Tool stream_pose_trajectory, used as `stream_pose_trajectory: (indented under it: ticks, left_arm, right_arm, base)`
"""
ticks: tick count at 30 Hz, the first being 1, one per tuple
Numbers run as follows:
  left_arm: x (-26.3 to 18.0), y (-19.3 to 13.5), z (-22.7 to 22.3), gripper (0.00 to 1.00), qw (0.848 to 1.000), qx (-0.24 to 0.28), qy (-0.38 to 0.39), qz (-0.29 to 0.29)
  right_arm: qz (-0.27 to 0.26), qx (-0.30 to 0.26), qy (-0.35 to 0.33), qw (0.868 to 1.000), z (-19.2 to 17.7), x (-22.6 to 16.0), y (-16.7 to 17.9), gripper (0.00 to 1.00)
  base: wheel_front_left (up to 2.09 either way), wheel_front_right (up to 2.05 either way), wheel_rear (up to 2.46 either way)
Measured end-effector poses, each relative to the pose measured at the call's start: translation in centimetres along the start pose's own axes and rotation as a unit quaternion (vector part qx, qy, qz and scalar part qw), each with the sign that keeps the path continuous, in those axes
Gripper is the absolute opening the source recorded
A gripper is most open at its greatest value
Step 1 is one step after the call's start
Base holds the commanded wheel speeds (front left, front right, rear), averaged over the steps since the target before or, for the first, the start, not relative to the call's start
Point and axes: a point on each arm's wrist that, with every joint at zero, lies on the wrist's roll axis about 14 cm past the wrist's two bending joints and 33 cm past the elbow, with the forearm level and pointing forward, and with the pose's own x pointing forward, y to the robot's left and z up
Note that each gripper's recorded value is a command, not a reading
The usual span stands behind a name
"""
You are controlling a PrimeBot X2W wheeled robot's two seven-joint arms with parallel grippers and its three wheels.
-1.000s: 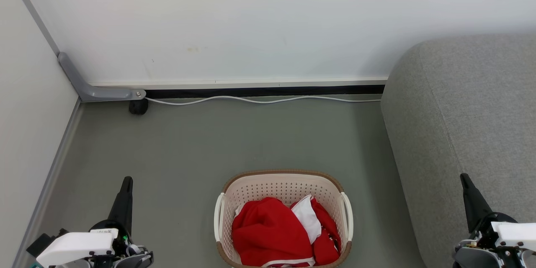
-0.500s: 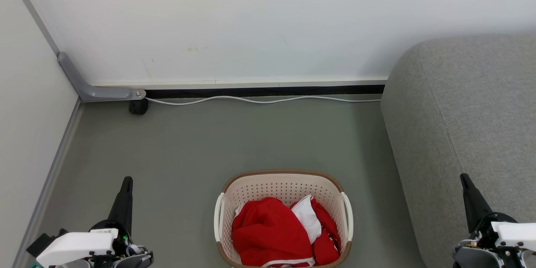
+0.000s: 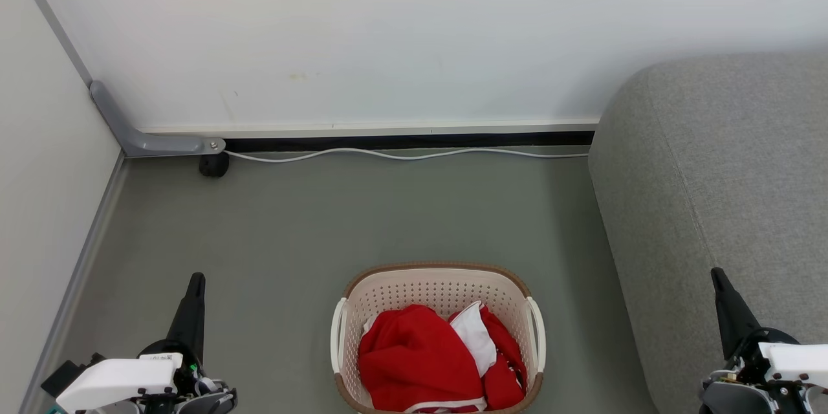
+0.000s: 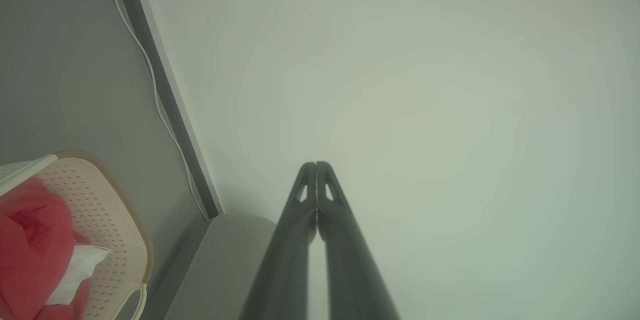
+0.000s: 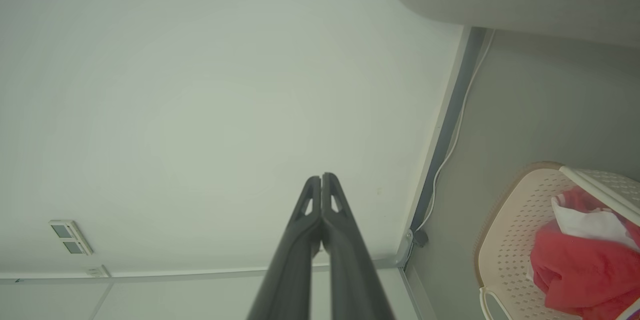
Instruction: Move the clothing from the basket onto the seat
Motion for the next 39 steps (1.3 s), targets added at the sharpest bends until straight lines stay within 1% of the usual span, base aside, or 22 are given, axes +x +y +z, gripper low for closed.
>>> stream_pose_trajectory:
  ticks: [39]
  left_arm:
    - [0.00,0.00,0.00,0.00,1.000,0.000,0.000,0.000]
  right_arm:
    - [0.000,0.000,0.000,1.000,0.00,0.00,0.00,0.00]
  base:
    - [0.00,0.00,0.00]
